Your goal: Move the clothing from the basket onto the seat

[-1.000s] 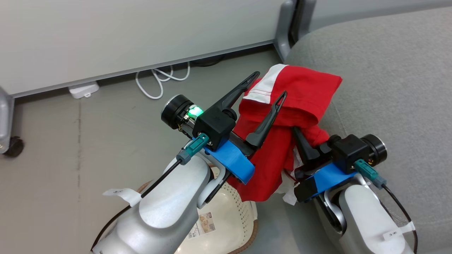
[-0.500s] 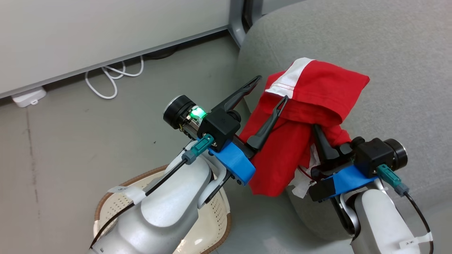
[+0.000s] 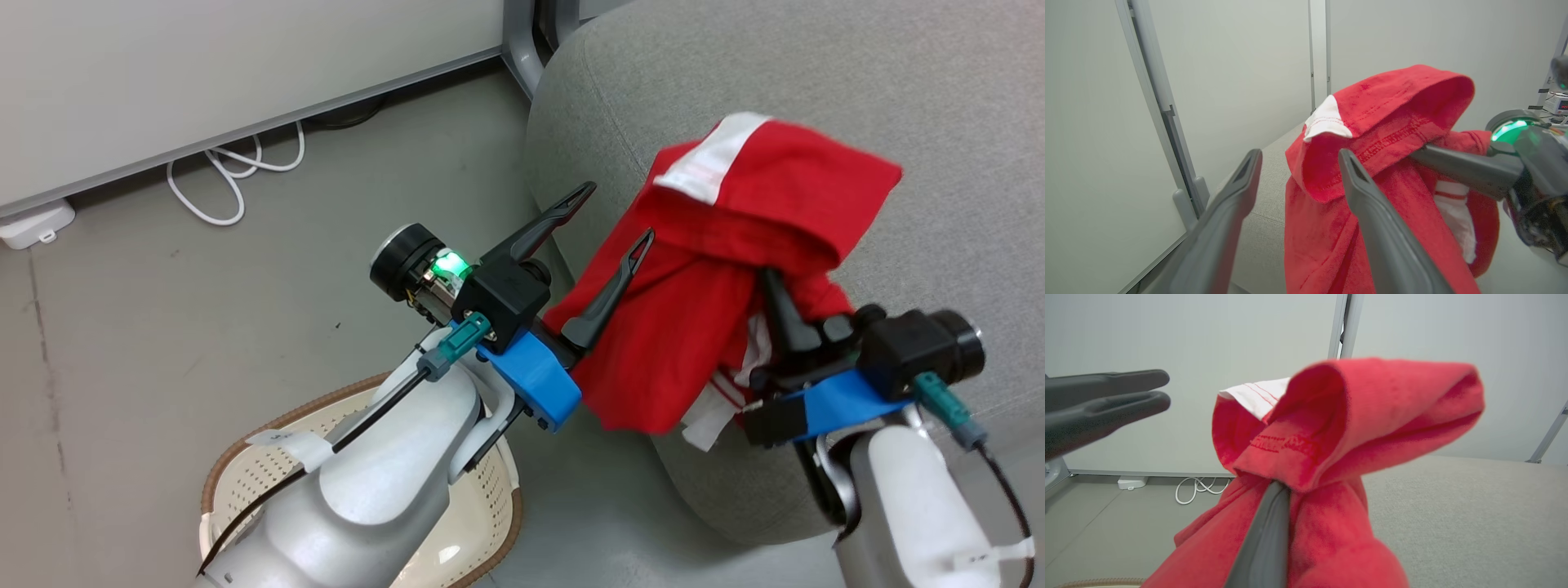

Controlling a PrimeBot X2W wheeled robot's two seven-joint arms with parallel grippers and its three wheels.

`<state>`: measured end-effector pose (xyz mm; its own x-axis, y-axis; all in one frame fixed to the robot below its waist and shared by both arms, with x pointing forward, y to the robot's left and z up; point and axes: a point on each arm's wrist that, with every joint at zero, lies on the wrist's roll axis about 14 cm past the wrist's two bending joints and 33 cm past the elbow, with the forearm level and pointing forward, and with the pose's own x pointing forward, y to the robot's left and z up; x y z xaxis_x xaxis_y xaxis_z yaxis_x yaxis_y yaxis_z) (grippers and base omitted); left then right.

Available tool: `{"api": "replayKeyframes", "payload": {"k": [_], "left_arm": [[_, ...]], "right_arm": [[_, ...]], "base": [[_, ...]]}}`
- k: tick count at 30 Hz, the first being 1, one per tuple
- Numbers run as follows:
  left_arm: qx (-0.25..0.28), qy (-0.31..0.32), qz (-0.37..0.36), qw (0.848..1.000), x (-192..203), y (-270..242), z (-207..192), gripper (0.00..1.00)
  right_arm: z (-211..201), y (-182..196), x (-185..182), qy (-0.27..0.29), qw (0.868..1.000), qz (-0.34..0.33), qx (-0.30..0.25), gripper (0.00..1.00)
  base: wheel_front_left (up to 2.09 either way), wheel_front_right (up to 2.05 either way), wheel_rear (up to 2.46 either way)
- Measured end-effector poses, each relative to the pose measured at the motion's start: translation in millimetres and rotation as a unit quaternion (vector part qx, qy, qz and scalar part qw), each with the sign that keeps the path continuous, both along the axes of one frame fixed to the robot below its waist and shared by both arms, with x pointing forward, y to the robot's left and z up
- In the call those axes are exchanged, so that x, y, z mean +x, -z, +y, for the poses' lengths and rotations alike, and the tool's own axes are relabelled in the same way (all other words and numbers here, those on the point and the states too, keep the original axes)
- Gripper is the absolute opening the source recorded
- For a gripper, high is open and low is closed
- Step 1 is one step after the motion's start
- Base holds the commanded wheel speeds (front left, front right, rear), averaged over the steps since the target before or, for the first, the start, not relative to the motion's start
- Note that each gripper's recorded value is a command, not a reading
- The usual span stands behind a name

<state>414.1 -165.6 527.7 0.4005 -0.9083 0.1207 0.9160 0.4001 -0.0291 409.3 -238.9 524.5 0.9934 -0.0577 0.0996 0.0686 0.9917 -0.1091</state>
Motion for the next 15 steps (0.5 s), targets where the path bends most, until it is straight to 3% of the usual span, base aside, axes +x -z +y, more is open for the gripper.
{"api": "replayKeyframes", "payload": {"k": [8,15], "left_arm": [[-0.001,-0.012,0.007,1.000,12.3,9.3,6.6,1.00],[0.004,-0.023,0.022,0.999,31.5,28.8,13.5,1.00]], "right_arm": [[-22.1,-57.4,34.7,0.007,0.996,-0.074,-0.054,0.00],[-55.8,-117.8,71.0,0.025,0.982,-0.144,-0.122,0.00]], "base": [[0.00,0.00,0.00],[0.00,0.00,0.00]]}}
